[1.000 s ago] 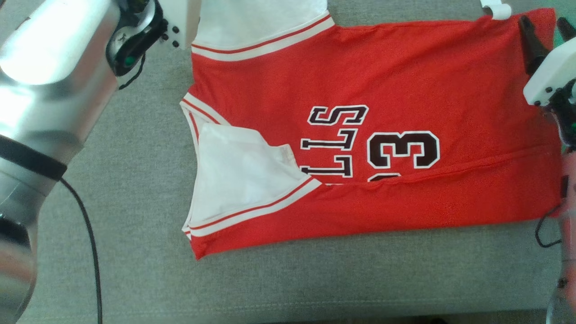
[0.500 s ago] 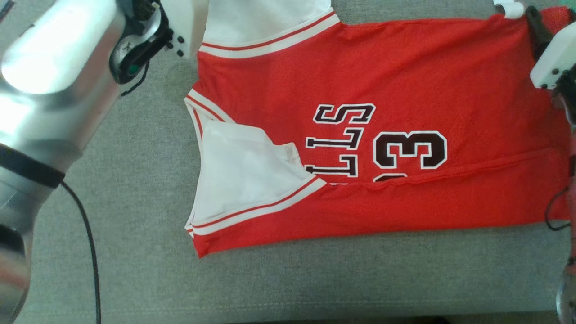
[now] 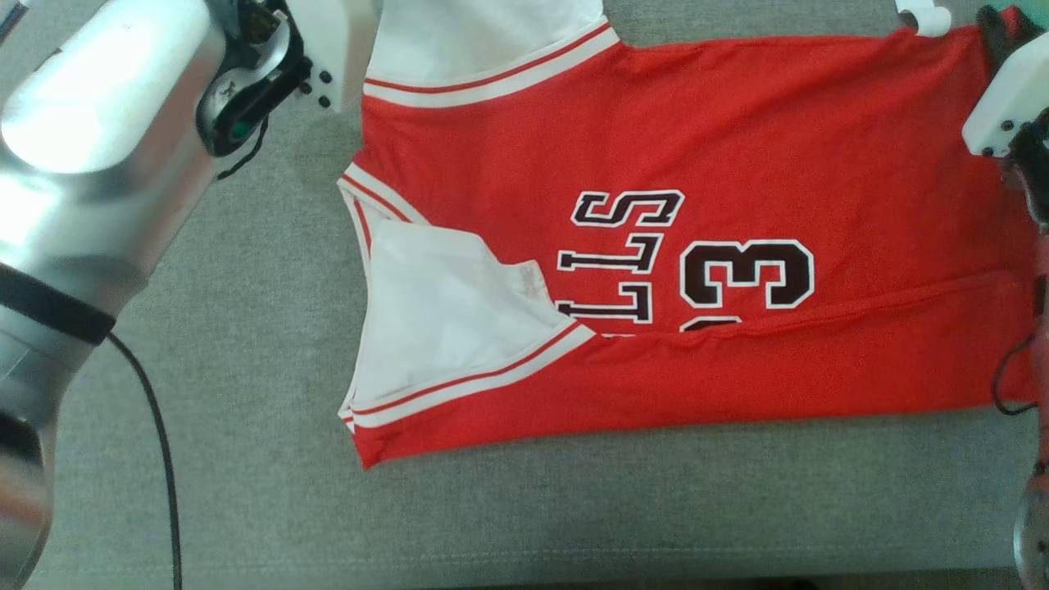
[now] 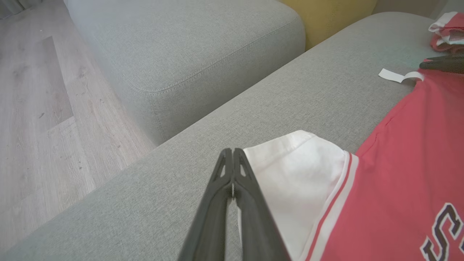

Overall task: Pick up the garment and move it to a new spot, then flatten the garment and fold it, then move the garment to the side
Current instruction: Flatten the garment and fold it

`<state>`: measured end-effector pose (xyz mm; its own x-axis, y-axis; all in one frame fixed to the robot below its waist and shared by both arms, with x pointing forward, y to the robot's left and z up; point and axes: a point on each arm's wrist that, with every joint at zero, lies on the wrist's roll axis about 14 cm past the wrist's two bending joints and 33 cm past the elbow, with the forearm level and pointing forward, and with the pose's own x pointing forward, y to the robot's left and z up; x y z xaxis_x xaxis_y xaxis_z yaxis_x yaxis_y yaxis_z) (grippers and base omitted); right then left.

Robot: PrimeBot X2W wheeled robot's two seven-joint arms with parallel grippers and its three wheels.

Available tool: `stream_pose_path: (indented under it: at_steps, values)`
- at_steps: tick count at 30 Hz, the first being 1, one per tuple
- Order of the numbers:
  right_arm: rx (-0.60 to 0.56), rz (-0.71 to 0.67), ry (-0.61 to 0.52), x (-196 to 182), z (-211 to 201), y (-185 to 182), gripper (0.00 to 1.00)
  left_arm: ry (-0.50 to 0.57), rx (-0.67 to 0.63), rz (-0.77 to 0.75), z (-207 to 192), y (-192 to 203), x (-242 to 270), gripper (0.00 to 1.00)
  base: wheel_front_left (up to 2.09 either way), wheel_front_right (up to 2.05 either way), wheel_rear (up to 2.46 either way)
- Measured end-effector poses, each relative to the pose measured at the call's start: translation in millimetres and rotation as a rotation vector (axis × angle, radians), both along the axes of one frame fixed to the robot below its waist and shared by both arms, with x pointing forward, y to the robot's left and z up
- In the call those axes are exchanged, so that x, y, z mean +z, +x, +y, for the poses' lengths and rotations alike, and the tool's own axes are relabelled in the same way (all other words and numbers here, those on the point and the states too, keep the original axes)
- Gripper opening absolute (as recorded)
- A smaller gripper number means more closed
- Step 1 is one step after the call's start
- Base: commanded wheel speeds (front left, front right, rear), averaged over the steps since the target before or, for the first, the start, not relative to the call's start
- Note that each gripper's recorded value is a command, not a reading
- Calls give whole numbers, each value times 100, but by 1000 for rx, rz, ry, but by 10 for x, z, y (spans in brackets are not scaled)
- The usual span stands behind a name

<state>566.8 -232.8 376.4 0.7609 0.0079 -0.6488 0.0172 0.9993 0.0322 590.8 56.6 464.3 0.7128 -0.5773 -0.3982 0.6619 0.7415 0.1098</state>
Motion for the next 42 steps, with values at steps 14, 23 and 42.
stream_pose_path:
  at_steps: [14, 23, 42]
  values:
    - [-29, -126, 32, 300, -16, 170, 0, -25, 23, -115, 127, 45, 204, 0, 0, 0, 0]
    - [-84, -262, 87, 711, -180, 273, 0, -150, 67, -268, 204, 87, 788, 0, 0, 0, 0]
    - [-96, -221, 146, 507, -160, -375, 0, -380, 156, -72, 371, -1030, 556, 0, 0, 0, 0]
